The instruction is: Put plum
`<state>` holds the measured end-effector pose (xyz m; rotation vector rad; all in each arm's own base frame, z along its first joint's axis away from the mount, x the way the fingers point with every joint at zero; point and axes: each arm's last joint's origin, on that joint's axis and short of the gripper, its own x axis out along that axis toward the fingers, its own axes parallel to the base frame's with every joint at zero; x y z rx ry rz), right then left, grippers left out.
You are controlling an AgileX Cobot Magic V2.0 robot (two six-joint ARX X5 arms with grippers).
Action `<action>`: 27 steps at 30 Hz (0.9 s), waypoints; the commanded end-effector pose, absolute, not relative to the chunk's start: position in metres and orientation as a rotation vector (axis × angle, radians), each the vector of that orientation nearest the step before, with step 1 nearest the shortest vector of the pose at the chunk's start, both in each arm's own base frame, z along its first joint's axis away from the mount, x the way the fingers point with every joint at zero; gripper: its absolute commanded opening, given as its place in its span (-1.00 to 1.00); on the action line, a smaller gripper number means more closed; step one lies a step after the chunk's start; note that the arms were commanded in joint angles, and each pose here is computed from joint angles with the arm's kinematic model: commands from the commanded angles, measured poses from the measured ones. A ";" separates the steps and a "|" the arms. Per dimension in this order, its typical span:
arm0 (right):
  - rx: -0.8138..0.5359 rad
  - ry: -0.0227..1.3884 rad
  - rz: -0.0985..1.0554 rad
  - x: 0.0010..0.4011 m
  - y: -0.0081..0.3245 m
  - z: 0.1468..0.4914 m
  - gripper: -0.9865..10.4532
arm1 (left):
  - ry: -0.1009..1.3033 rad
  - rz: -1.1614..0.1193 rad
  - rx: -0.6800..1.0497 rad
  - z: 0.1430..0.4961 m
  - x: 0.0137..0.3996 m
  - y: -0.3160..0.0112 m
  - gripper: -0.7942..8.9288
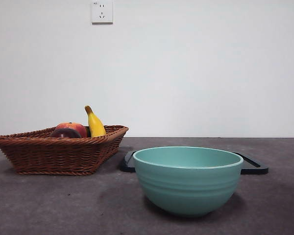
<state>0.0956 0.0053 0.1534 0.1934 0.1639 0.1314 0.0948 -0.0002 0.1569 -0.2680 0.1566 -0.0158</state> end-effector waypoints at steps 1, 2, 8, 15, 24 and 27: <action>0.245 0.125 0.132 0.094 0.005 0.165 -0.82 | 0.145 -0.007 -0.371 0.164 0.093 0.000 -0.82; 0.245 0.114 0.134 0.093 0.005 0.170 -0.82 | 0.139 -0.008 -0.380 0.167 0.092 0.000 -0.82; 0.258 0.014 0.146 0.084 0.005 0.205 -0.82 | 0.129 -0.008 -0.413 0.197 0.084 0.000 -0.81; 0.254 -0.024 0.152 0.071 0.005 0.256 -0.82 | 0.111 -0.022 -0.382 0.249 0.076 -0.001 -0.82; 0.213 0.182 0.326 0.072 0.010 0.317 -0.82 | 0.290 -0.277 -0.234 0.308 0.084 -0.008 -0.82; 0.213 0.288 0.416 0.079 0.013 0.332 -0.82 | 0.356 -0.381 -0.212 0.321 0.091 -0.011 -0.82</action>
